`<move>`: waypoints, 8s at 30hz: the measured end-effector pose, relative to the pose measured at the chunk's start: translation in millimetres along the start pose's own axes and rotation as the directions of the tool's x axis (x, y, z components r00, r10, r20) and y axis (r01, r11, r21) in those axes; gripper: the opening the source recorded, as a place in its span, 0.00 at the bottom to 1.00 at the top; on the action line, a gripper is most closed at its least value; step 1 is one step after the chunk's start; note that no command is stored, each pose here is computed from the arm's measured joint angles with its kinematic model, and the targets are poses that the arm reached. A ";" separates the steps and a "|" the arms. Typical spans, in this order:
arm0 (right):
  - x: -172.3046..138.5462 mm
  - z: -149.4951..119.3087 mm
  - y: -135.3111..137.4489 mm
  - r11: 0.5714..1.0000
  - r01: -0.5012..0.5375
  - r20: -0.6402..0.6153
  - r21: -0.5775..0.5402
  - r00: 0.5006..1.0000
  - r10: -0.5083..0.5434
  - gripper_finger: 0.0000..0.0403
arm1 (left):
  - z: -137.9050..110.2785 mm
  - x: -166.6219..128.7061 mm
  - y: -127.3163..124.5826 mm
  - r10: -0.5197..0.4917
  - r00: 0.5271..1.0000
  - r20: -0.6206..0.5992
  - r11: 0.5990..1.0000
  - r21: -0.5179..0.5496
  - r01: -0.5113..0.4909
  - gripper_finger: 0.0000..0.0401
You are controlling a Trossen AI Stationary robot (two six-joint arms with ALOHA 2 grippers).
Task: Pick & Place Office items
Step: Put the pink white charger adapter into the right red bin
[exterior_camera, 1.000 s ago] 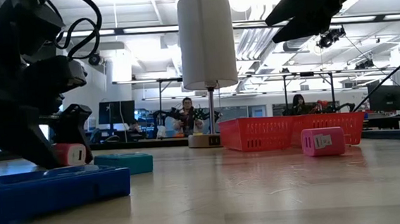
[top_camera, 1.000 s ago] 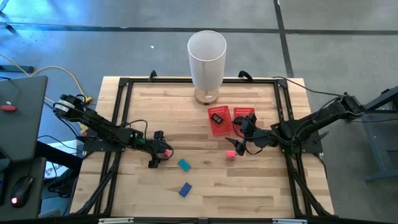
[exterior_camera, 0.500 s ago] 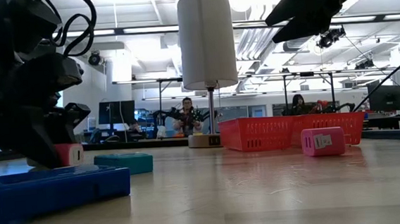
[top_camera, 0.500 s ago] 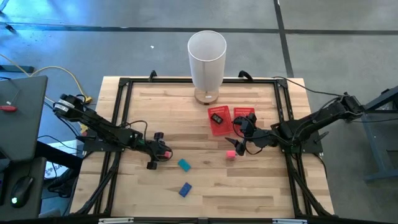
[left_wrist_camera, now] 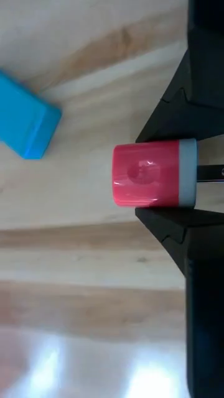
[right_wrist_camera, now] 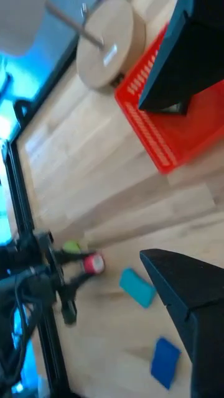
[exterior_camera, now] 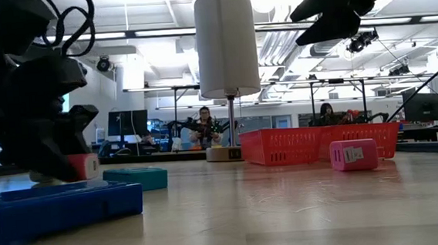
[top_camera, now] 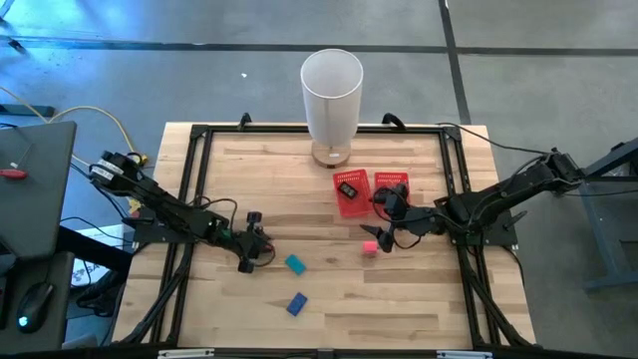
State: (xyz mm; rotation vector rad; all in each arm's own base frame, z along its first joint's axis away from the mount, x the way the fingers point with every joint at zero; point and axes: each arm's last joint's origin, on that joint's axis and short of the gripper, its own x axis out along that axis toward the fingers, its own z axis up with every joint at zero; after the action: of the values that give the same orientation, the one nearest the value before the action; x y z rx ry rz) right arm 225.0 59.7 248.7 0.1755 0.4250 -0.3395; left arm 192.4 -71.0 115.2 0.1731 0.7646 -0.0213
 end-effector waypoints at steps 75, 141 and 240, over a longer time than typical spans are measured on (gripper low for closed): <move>59.3 5.7 24.2 0.949 -0.273 0.191 0.157 0.951 0.242 0.91 | 143.5 28.3 -46.5 0.708 0.594 0.381 0.523 0.281 -0.804 0.32; 100.3 -11.0 19.8 0.926 -0.304 0.193 0.224 0.945 0.264 0.91 | 169.1 58.5 -34.4 0.642 0.642 0.420 0.559 0.317 -0.766 0.32; 92.8 -16.0 11.2 0.978 -0.152 0.080 0.143 0.987 0.142 0.29 | 171.7 49.5 -53.9 0.578 0.657 0.484 0.633 0.243 -0.735 0.75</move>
State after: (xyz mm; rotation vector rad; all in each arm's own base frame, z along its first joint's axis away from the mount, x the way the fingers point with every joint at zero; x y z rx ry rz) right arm 302.4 47.4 195.5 0.3381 0.3162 -0.2309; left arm 341.6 -150.1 194.6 0.8551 0.2642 0.4984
